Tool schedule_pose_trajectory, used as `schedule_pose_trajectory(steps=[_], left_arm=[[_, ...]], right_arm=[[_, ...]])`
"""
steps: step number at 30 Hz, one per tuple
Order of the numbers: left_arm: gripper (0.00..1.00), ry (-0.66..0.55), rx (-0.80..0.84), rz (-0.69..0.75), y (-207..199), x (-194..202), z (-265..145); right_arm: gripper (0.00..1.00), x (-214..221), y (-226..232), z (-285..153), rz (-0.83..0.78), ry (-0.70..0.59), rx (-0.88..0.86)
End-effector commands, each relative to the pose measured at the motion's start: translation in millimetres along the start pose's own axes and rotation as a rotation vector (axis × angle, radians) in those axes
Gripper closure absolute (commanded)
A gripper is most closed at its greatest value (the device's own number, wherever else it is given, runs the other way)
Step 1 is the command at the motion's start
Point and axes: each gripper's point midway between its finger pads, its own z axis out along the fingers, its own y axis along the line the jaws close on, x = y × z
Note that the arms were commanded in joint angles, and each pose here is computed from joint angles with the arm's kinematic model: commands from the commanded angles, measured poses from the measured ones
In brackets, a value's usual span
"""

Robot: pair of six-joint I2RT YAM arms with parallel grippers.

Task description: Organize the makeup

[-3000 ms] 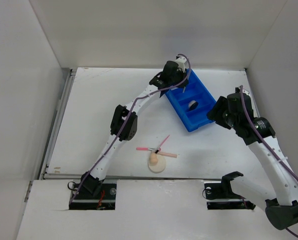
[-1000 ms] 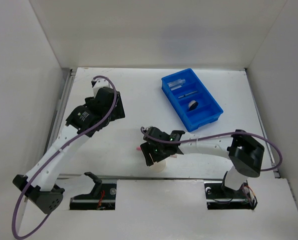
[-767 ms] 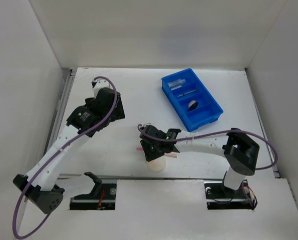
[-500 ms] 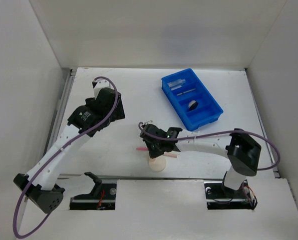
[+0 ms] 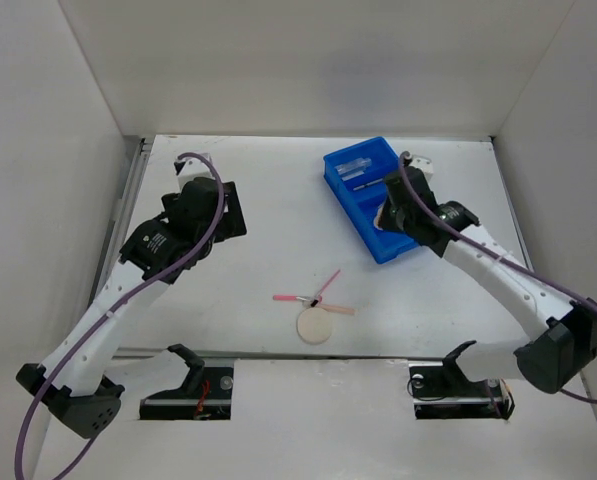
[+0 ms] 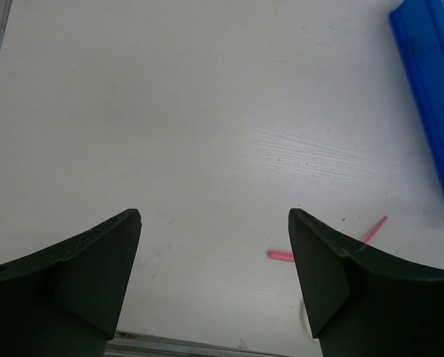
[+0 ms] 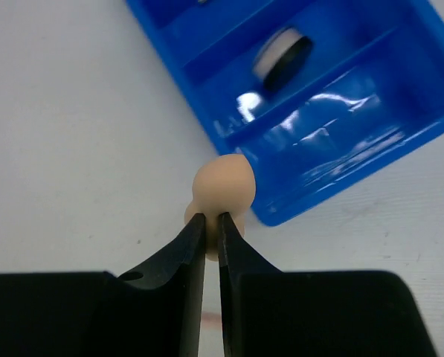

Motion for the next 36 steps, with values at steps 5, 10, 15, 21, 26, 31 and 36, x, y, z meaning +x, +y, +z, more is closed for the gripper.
schedule_pose_trajectory(steps=[5,10,15,21,26,31,36], left_arm=[[0.21,-0.025,0.062,0.024,-8.2,-7.7,-4.7],[0.21,-0.018,0.058,0.028,-8.5,-7.6,-4.2],[0.21,-0.023,0.05,0.028,-7.1,-8.4,-3.9],[0.21,-0.029,0.054,0.024,-9.3,-13.1,-5.0],[0.21,-0.041,0.05,0.01,-8.9,-17.0,-6.5],[0.21,-0.046,0.02,-0.014,-6.5,-22.0,-6.9],[0.21,-0.074,0.002,-0.025,-2.9,-30.5,-9.9]], right_arm=[[0.85,-23.8,-81.1,50.0,0.07,-0.02,0.17],[0.85,-22.5,-101.7,77.0,0.075,0.013,0.205],[0.75,-13.2,-105.1,97.7,0.077,0.056,0.198],[0.29,-21.3,-98.5,90.6,0.085,0.032,0.163],[0.33,-30.0,-80.0,48.0,0.061,-0.021,0.088],[0.35,23.2,-14.8,-10.6,-0.078,0.035,-0.202],[0.34,135.5,44.9,-45.4,-0.214,0.247,-0.499]])
